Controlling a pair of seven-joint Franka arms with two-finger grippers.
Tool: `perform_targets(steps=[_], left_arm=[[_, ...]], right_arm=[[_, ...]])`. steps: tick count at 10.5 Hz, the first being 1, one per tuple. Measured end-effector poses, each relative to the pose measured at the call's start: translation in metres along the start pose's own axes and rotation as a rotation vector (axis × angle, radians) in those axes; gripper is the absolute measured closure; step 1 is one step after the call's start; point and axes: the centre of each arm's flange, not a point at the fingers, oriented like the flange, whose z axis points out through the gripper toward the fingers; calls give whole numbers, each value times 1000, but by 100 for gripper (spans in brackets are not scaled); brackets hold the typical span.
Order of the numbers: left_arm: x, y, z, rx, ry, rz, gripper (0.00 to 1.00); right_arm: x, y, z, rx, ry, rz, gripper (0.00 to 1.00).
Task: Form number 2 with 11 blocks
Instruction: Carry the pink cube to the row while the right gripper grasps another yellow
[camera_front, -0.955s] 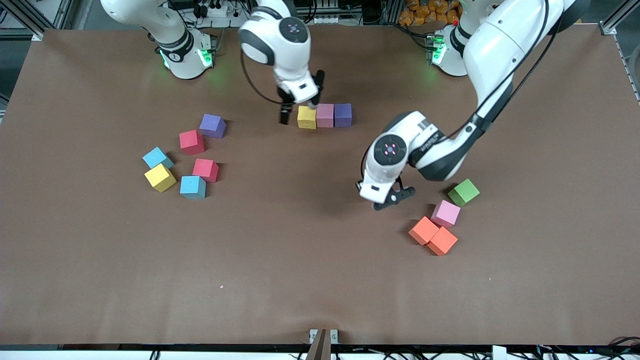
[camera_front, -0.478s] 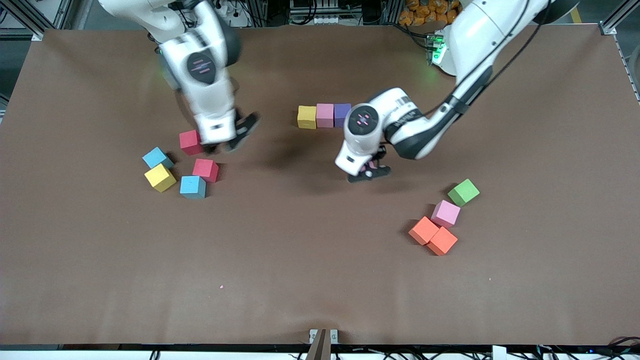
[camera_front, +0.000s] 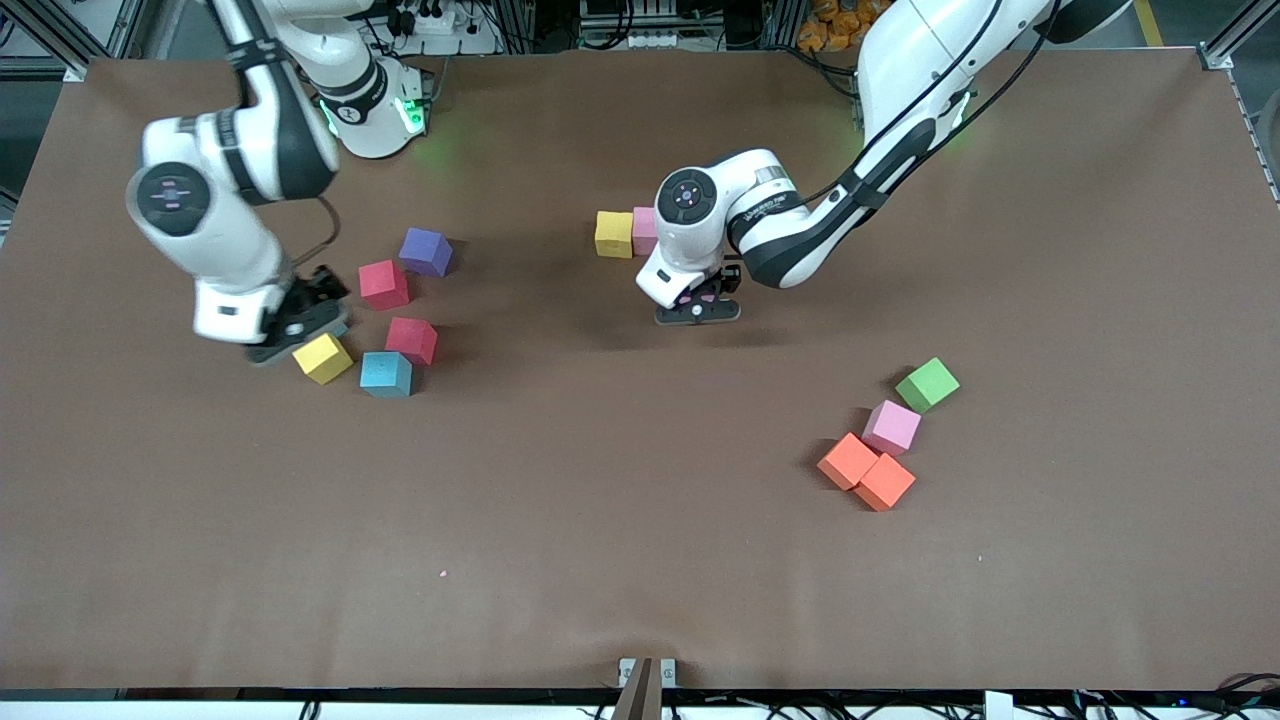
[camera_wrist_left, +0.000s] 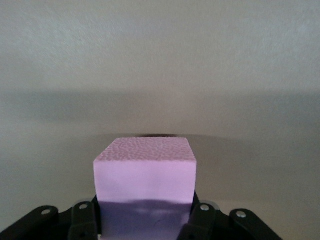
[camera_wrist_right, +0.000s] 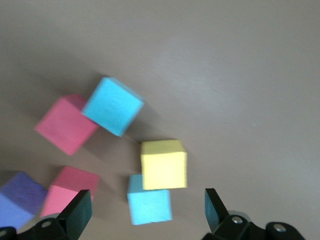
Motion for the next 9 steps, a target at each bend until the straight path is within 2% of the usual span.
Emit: perform_targets(steps=[3,6,9], left_arm=[[-23,-1,9,-44,9,32,42],[-40,-4,19,-64,5,54,42],[-46,-4,22,-67,0,48,42]], right_arm=[[-27,37,27,19,-11,66,0],[-19,27,74,40,4,45,0],[-8,21,118,17,9,-31,0]])
